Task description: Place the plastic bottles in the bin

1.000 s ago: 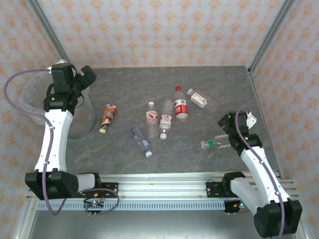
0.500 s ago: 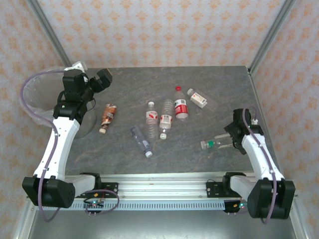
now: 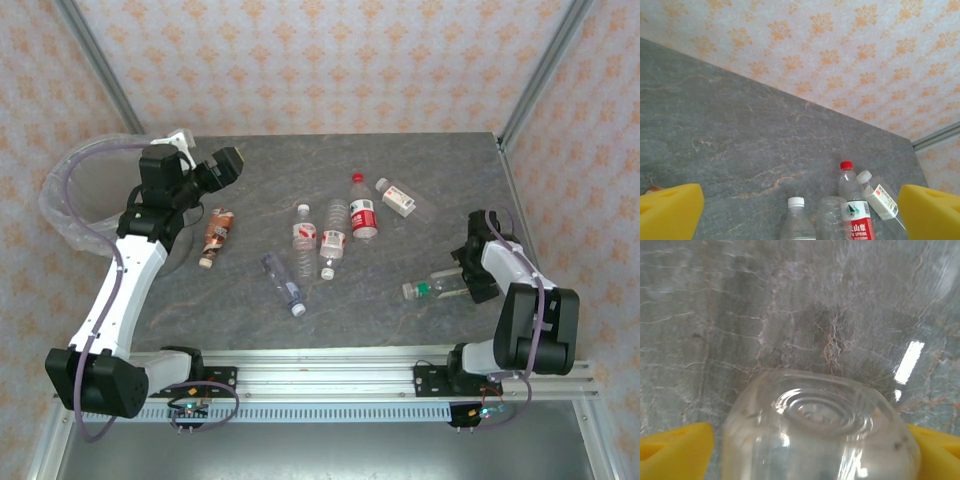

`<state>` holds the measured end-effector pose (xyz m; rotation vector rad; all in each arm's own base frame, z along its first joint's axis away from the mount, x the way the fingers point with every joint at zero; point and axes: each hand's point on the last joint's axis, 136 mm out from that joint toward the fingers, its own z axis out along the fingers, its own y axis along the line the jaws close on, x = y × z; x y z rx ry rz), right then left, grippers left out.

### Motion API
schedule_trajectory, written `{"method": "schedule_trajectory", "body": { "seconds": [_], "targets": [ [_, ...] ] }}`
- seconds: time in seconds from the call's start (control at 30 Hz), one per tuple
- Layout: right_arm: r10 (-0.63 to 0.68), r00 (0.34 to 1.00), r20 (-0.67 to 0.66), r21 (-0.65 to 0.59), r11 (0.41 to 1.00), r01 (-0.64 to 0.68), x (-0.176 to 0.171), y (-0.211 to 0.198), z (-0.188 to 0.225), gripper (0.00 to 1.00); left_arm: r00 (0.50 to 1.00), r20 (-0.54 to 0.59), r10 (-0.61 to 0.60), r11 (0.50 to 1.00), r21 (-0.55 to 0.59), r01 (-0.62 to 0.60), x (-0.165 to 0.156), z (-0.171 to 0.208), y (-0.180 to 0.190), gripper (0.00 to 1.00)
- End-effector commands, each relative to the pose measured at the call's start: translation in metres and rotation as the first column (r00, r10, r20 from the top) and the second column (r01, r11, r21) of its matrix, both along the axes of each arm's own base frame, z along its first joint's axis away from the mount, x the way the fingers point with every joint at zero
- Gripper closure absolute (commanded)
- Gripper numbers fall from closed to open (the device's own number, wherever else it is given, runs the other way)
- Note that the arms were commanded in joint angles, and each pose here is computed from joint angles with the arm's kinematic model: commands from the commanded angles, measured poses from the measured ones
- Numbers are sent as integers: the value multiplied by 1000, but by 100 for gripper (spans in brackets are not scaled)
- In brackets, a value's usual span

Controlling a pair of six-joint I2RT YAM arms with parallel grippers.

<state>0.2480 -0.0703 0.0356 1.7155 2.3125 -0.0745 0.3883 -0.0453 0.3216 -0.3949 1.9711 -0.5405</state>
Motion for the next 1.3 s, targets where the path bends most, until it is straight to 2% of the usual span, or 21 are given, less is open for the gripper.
{"method": "schedule_trajectory", "body": {
  "seconds": [0.0, 0.1, 0.33, 0.53, 0.77, 0.87, 1.0, 1.13, 1.27],
  "targets": [
    [-44, 998, 35, 78, 996, 42, 4, 5, -14, 10, 999, -26, -20, 1000, 2, 20, -1, -1, -5, 0],
    [-48, 998, 27, 69, 997, 46, -1, 3, -21, 13, 999, -37, -17, 1000, -3, 17, 1, -5, -7, 0],
    [-42, 997, 57, 2, 999, 42, -8, -6, -19, 33, 999, -33, -17, 999, 39, 18, -4, -7, -14, 0],
    [-43, 994, 102, -31, 998, 47, -11, -10, -12, 45, 1000, -17, 3, 999, 51, -2, -6, -7, -13, 0],
    [92, 973, 212, -108, 992, -70, -4, -11, 17, 60, 1000, -19, 3, 998, 62, -1, -5, -9, -13, 0],
    [161, 926, 342, -113, 985, -130, 8, -1, 36, 66, 999, -43, 6, 998, 59, -3, -3, -13, -13, 0],
    [253, 820, 513, -127, 967, -219, 26, 19, 69, 69, 998, -62, -17, 999, 35, 20, 2, -18, -21, 0],
    [341, 726, 597, -144, 936, -320, 39, 48, 95, 70, 997, -51, -53, 998, 39, 55, 4, -19, -32, 0],
    [408, 634, 657, -164, 898, -408, 54, 81, 116, 70, 991, -93, -93, 993, 69, 99, 7, -27, -42, 0]
  ]
}}
